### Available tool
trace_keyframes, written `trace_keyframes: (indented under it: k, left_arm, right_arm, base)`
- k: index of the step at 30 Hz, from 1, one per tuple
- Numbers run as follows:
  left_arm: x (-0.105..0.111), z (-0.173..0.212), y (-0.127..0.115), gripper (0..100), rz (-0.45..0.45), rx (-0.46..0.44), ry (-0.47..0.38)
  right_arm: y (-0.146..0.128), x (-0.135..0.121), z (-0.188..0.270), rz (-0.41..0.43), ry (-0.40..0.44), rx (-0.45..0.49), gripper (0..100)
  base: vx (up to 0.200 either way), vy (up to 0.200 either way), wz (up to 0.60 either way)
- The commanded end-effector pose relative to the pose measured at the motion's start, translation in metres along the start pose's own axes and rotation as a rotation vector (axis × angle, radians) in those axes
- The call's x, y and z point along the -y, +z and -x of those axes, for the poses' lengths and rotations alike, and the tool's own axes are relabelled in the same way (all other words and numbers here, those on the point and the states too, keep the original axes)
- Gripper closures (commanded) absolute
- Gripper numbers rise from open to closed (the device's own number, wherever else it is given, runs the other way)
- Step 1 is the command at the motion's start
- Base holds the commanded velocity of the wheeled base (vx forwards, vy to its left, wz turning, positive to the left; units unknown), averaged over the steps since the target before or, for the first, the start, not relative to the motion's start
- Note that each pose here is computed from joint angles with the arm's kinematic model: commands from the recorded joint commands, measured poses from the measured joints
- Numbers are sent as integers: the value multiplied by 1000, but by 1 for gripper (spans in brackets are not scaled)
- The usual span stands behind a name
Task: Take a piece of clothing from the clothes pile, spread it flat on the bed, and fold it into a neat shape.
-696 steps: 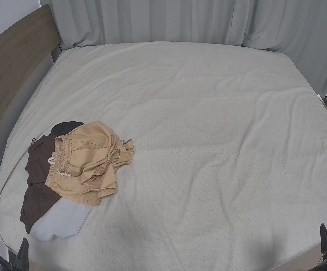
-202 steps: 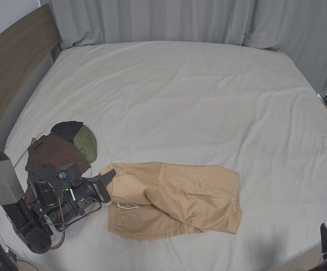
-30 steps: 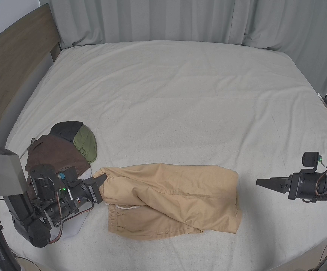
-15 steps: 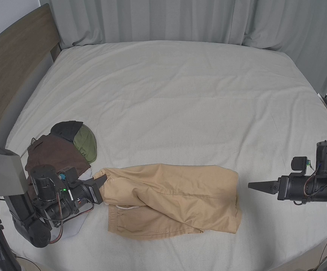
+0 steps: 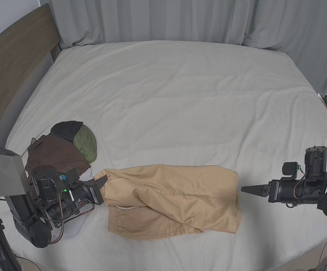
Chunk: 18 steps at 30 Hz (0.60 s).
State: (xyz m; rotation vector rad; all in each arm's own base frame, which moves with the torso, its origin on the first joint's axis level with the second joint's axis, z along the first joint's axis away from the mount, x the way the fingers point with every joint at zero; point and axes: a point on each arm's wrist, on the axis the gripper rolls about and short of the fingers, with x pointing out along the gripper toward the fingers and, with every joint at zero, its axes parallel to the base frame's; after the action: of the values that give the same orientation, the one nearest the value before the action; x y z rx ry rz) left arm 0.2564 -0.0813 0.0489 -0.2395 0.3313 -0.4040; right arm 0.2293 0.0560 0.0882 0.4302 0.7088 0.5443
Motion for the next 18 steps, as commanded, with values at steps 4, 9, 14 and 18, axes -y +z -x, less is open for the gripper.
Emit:
trace_keyframes:
  k: [4, 9, 14, 18]
  left_arm:
    - [0, 0, -1, 100, 0, -2, 0]
    - [0, 0, -1, 100, 0, -2, 0]
    - [0, 0, 0, 100, -1, 0, 0]
    - [0, 0, 0, 100, -1, 0, 0]
  right_arm:
    - [-12, 18, -19, -35, -26, -44, 0]
    - [-14, 22, -26, -50, -24, -30, 0]
    - [-18, 27, -31, -54, -26, -27, 0]
    - [-21, 32, -38, -56, -27, -33, 0]
  base:
    - [0, 0, 0]
    - [0, 0, 0]
    - [0, 0, 0]
    - [0, 0, 0]
